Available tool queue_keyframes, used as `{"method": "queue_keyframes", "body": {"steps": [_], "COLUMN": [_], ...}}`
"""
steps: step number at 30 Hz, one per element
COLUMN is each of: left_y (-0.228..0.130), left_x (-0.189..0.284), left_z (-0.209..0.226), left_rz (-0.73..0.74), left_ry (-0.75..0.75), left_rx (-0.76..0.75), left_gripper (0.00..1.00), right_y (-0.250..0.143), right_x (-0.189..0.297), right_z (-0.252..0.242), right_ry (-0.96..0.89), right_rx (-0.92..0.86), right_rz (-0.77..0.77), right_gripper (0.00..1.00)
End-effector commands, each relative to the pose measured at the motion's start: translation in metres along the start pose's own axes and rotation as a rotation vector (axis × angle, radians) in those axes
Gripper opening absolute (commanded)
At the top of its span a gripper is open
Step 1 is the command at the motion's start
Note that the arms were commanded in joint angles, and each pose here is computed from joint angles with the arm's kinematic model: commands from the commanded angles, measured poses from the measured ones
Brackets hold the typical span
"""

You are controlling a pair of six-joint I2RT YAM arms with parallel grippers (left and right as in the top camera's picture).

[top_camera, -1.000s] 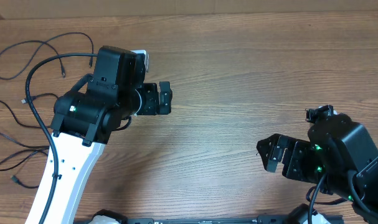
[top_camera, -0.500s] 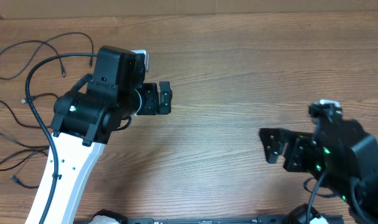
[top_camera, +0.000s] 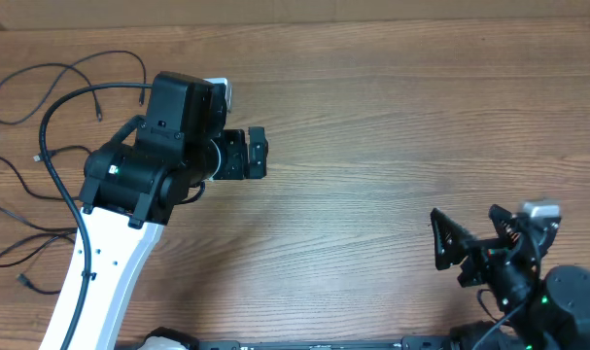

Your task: Untangle cables

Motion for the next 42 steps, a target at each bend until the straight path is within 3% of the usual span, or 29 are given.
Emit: {"method": "queue_keyframes", "body": {"steps": [1, 11, 19, 32, 42], "left_y": [0.003, 0.003, 0.003, 0.003, 0.003], "left_x": [0.002, 0.002, 0.002, 0.002, 0.002], "left_z": [-0.002, -0.002, -0.002, -0.002, -0.002], "left_rz": [-0.013, -0.013, -0.013, -0.013, -0.013], "left_ry": [0.0, 0.0, 0.0, 0.0, 0.0], "left_rx": [-0.018, -0.018, -0.018, -0.018, -0.018], "left_gripper": [1.0, 1.0, 1.0, 1.0, 1.0], "right_y": [-0.013, -0.035, -0.052, -0.073, -0.09], "right_x": [-0.005, -0.037, -0.052, -0.07, -0.079], "right_z": [-0.002, -0.015, -0.023, -0.04, -0.05], "right_ry": [0.029, 0.052, 0.051, -0.011, -0.085], "right_rx": [0.109, 0.176, 0.191, 0.184, 0.149], "right_rz": [-0.066, -0.376, -0.49, -0.529, -0.411], "right_gripper": [1.0, 1.0, 1.0, 1.0, 1.0]}}
Point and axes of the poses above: each gripper's point midway between its finger pads, its own x axis back along the fingers, its own z axis along the line the jaws close on, y = z × x, the point moved 9 cm from there along x, back along the fingers, and after that the axes turned 3 degrees about x, right-handed, at the moved point
